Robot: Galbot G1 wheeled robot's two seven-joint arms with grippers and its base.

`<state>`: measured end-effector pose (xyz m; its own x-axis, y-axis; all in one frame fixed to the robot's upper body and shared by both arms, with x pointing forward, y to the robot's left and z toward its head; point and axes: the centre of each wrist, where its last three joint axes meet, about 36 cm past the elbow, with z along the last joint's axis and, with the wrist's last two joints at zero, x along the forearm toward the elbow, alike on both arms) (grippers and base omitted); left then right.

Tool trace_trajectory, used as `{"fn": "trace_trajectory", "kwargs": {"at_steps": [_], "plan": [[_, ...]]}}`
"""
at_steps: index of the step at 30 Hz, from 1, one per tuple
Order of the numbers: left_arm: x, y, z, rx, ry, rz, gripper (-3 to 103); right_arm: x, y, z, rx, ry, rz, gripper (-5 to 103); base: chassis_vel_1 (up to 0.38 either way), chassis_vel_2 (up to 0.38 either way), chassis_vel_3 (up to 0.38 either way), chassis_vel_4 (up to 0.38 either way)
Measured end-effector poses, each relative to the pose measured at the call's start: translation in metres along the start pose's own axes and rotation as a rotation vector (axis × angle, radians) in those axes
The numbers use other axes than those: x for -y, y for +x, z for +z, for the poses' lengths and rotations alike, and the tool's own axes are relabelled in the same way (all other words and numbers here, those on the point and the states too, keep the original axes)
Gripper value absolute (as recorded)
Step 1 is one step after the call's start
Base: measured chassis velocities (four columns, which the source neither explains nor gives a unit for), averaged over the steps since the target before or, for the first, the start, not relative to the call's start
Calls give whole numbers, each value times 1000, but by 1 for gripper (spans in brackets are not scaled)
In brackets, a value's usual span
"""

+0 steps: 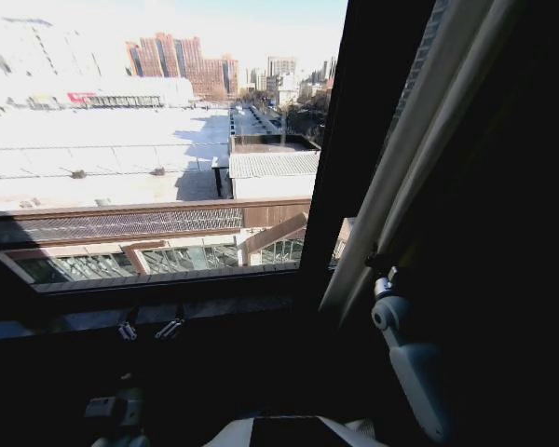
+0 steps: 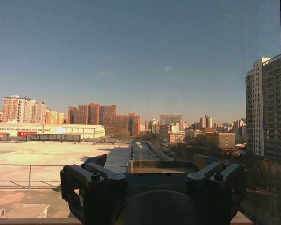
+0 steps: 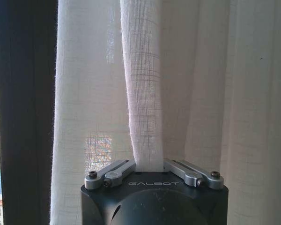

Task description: Open the curtains by pulling them apart, changing their state from closed to fully open.

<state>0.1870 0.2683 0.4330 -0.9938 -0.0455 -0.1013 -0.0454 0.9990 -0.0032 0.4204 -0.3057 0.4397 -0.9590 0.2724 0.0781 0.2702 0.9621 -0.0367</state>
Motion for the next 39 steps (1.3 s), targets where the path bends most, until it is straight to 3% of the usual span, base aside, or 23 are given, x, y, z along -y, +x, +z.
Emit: {"fn": "trace_trajectory", "kwargs": {"at_steps": [22,27,39], "plan": [[3,-1,1,6,2,11,100,0,12,1,3,-5,-4,0,-302,-298,309,310],[5,-1,0,9,2,16,100,3,15,1,33,28,3,0,-328,-327,318,316],[5,2,1,7,-2,17,100,3,17,6,33,42,9,0,-57,-64,50,54]]}}
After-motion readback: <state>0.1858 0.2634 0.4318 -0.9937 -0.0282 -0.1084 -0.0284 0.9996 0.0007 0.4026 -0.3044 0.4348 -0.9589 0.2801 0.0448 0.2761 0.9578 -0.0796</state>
